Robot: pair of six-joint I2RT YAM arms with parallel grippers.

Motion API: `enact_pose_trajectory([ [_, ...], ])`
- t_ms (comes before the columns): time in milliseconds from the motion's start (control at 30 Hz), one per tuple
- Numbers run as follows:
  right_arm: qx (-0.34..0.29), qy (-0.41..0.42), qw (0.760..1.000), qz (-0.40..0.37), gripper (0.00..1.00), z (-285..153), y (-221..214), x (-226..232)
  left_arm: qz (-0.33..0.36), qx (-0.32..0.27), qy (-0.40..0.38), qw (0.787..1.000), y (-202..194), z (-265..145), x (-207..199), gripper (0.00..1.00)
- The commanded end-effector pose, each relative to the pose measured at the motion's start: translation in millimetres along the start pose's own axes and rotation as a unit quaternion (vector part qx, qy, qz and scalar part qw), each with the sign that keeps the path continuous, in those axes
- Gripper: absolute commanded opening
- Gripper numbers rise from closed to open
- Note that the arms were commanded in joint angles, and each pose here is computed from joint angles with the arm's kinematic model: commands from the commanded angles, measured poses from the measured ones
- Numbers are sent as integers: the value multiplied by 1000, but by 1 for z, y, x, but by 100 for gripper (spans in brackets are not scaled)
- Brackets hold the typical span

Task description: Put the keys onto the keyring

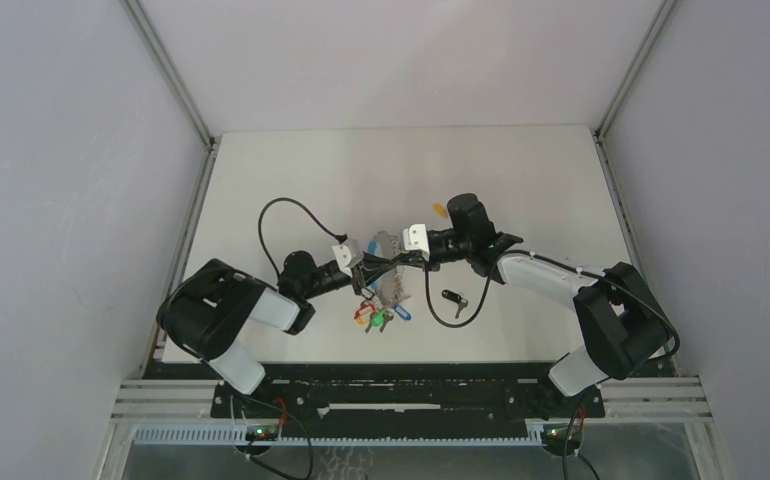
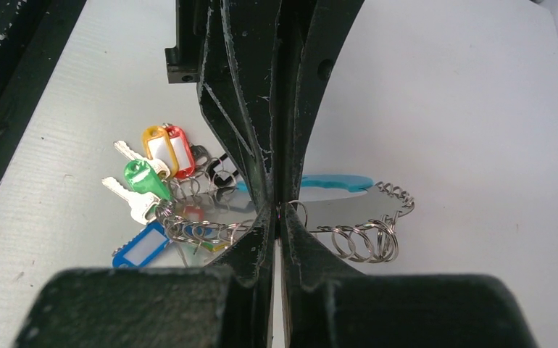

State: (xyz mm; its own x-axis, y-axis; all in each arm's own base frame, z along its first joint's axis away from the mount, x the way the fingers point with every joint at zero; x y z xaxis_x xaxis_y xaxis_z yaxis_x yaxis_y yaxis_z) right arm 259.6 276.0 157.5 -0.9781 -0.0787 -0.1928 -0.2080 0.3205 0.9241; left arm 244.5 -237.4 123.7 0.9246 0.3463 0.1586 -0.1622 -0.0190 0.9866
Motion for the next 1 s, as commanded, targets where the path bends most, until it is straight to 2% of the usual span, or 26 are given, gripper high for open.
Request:
enact_pose_trajectory([
  [0, -11, 16, 1000, 12, 0, 5, 6, 7, 65, -65, 4, 996, 37, 15, 10, 11],
  [133, -3, 12, 1000, 23, 0, 4, 3, 7, 75, -68, 9, 995, 40, 13, 9, 0],
  [233, 5, 1, 1000, 31, 1, 0, 2, 5, 77, -66, 10, 995, 39, 10, 7, 0],
  [467, 8, -26, 999, 40, 31, -14, 11, 1, 73, -54, 8, 996, 30, 7, 2, 0],
  [533, 8, -37, 999, 38, 34, -19, 16, 0, 73, -51, 11, 996, 28, 7, 3, 0],
  [733, 40, -69, 996, 34, 33, -32, 15, -1, 65, -43, 21, 997, 24, 5, 3, 0],
  [967, 34, -78, 996, 33, 31, -29, 14, 0, 59, -16, 33, 998, 22, 1, 6, 0],
])
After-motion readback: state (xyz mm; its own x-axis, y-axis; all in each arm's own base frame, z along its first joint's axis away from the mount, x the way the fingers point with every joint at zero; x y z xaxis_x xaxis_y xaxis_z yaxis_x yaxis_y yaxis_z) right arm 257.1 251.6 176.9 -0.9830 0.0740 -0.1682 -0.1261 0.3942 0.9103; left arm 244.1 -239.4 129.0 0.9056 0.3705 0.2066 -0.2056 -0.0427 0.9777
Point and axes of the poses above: each gripper's point midway between its finger pads, its own z axis out along the fingers, its own x axis along the line the jaws close on, y = z × x, the point moved 5 cm from there along -z, back along the fingers, and after that the axes turned 8 degrees about z, right-handed, at the moved point
